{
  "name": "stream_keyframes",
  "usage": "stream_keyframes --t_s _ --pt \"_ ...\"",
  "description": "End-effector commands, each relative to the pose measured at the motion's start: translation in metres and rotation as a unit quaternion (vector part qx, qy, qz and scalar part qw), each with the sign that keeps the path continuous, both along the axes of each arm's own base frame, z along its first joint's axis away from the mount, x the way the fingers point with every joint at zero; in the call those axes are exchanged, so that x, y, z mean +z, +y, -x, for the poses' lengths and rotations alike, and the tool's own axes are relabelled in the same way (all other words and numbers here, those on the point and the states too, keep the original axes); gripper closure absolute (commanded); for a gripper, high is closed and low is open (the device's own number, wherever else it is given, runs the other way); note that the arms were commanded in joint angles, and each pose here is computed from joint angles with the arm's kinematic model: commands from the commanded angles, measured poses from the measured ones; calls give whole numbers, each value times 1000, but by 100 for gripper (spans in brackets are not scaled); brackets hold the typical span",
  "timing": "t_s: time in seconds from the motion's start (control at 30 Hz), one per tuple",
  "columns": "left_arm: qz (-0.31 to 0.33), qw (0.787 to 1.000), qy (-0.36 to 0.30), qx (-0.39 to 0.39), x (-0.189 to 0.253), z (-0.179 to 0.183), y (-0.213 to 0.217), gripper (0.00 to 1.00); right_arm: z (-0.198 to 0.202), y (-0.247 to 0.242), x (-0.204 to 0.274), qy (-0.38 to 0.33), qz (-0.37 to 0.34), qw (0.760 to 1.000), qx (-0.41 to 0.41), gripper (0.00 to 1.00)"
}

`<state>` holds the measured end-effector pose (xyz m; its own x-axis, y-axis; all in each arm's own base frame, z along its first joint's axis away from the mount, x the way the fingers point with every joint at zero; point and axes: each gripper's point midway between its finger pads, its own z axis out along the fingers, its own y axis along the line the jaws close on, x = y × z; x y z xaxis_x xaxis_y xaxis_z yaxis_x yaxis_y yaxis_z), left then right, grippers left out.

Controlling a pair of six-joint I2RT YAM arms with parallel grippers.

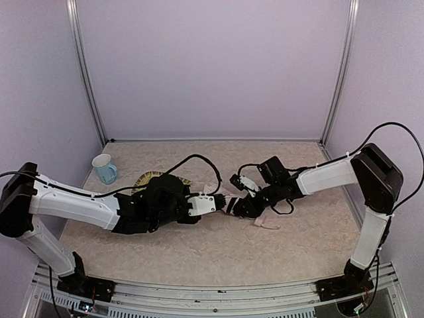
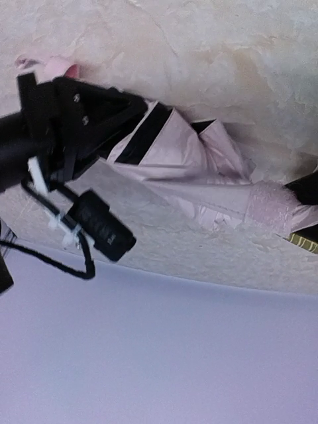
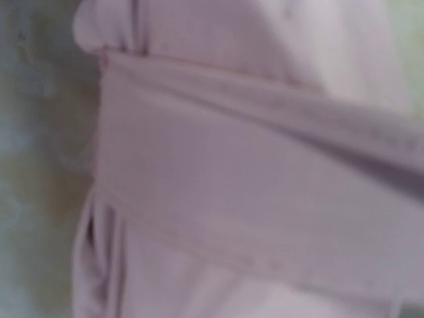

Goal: Put away the umbrella

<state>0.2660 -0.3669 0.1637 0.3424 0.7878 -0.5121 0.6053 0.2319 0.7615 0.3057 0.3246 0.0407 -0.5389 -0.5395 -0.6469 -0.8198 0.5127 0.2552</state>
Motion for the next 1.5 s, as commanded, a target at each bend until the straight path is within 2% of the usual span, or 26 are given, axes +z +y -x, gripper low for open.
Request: stream_keyframes --t_s 0.0,0.2,0.4,0.67,0.73,0.97,1.1,1.27,1.37,1.47 --pt "-64 993 -85 -56 6 22 0 100 -33 -21 31 19 -44 996 -70 100" --pt "-84 987 -104 -87 -28 50 -5 100 -40 -16 38 36 -64 996 -60 100" --pt "-103 988 -14 -118 -99 75 2 100 -33 -25 8 61 -40 994 -79 100" --pt "-199 966 60 -154 -188 91 -11 100 -28 -32 -24 87 -21 992 -93 98" --pt "-225 959 76 -158 -206 95 -5 100 -23 -33 -26 90 -20 992 -89 90" --pt "-266 946 100 -159 -222 90 2 100 -7 -35 -18 109 -20 991 -75 40" --pt "-292 939 101 -149 -230 85 10 100 0 -36 -8 107 -21 992 -64 22" --pt "-294 938 109 -145 -231 83 10 100 19 -33 3 104 -23 994 -13 7" --pt "-296 938 110 -144 -232 83 9 100 31 -33 15 94 -30 995 24 4" --pt "-296 938 110 -145 -231 84 8 100 26 -28 35 62 -50 996 37 0"
